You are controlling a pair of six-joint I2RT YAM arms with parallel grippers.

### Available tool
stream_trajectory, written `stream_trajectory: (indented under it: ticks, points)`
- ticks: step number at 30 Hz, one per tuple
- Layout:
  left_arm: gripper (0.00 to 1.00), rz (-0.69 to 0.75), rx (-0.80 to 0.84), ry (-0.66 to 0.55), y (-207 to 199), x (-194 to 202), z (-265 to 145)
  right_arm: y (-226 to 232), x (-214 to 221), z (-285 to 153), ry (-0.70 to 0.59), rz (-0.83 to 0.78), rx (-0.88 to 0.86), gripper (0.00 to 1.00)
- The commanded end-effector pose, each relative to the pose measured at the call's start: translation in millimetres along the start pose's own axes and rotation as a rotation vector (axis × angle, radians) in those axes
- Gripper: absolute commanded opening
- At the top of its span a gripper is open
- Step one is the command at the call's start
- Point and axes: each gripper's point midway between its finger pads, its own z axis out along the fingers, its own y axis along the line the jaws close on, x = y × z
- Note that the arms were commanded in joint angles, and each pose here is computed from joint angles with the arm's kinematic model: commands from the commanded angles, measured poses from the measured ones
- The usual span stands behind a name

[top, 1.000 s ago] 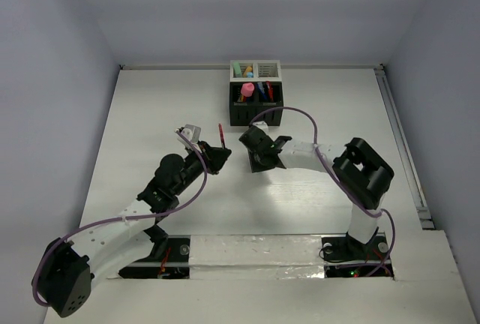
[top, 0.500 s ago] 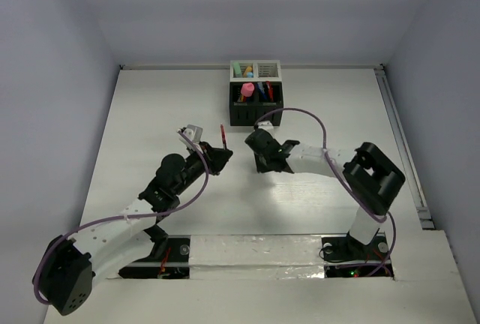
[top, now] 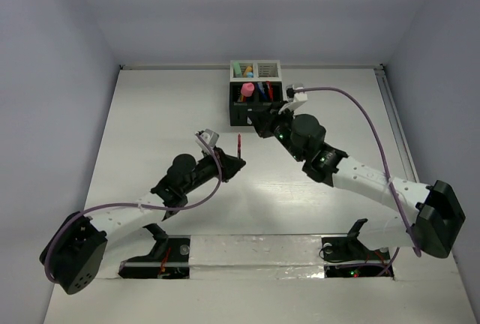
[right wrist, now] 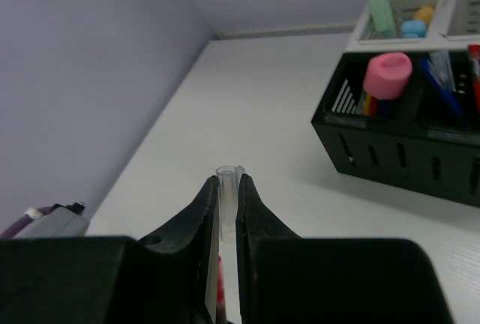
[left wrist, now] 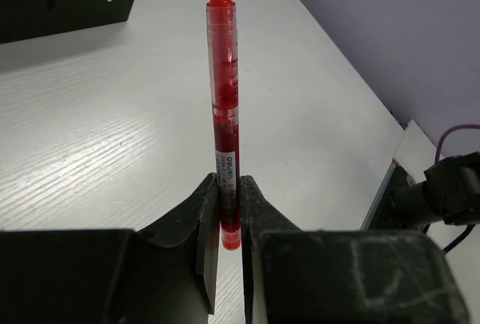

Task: Sort the stationery into containers
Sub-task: Pick up the pen cap from the center of the board, then close the pen cap on the pen.

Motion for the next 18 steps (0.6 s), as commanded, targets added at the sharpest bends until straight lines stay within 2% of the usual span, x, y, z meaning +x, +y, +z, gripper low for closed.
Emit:
stream_trajectory:
  ticks: [1,2,9,18]
  points:
    - [0.00,0.046,0.082,-0.064,-20.3,-18.8,3.8,28.1,-25.3,0.5,-0.141,0.067,-0.152,0.00]
    - [0.00,0.047,0.082,-0.062,-20.2,-18.2,3.9,34.0,-31.1,0.5,-0.167,0.081,-0.181,0.00]
    - [0.00,0.054,0.079,-0.069,-20.5,-21.1,3.6,52.5,-25.8,6.0,-0.143,0.102,-0.269,0.00]
    - [0.00,0.058,0.057,-0.077,-17.2,-23.3,2.8,49.5,-11.0,12.5,-0.092,0.088,-0.255,0.00]
